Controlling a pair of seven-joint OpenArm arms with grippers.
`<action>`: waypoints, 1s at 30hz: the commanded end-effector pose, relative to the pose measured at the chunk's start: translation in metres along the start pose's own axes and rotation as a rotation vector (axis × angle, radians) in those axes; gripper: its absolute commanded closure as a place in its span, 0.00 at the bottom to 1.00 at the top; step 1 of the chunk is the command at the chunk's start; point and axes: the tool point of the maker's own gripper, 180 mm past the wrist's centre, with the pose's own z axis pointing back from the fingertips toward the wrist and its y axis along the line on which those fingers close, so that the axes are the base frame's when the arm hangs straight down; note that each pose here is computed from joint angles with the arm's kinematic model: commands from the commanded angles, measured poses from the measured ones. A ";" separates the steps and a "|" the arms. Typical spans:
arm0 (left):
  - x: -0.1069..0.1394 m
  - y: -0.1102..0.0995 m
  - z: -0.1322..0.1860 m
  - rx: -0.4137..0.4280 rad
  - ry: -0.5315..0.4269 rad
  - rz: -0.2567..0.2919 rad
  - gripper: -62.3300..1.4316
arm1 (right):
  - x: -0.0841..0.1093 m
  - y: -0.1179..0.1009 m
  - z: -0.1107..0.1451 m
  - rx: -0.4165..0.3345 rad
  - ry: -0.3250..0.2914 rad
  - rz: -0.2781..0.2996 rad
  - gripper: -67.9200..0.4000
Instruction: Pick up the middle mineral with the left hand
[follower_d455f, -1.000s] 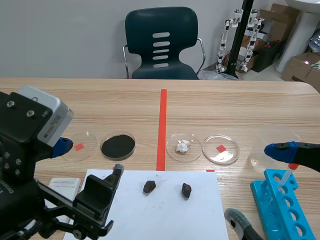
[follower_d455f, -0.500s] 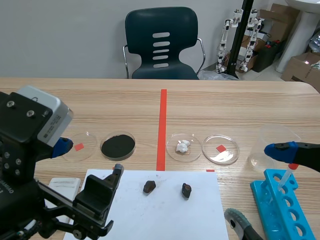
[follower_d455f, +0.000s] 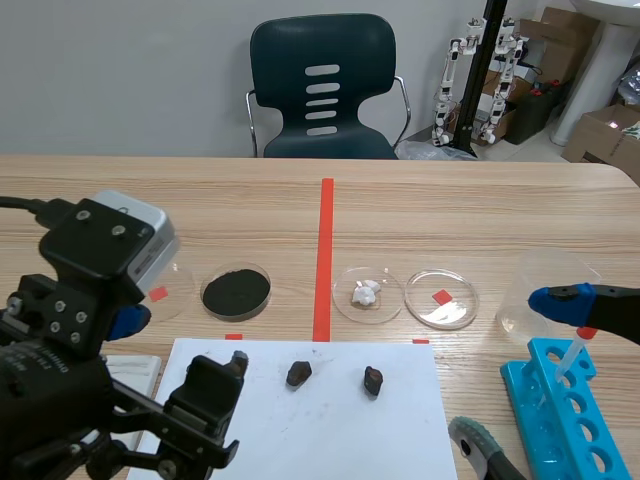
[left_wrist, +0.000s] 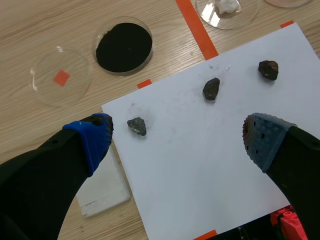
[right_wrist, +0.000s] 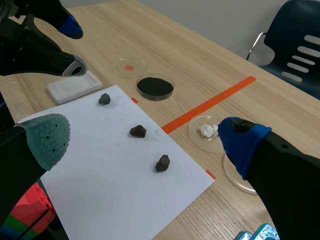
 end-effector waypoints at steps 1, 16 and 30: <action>0.007 -0.008 -0.001 -0.020 -0.014 0.001 0.12 | 0.007 -0.004 0.000 -0.002 -0.024 0.007 0.08; -0.019 -0.053 -0.052 -0.108 0.216 -0.020 0.12 | 0.007 -0.004 0.000 -0.002 -0.024 0.007 0.08; -0.008 -0.082 -0.094 -0.128 0.333 -0.034 0.14 | 0.007 -0.004 0.000 -0.002 -0.024 0.007 0.08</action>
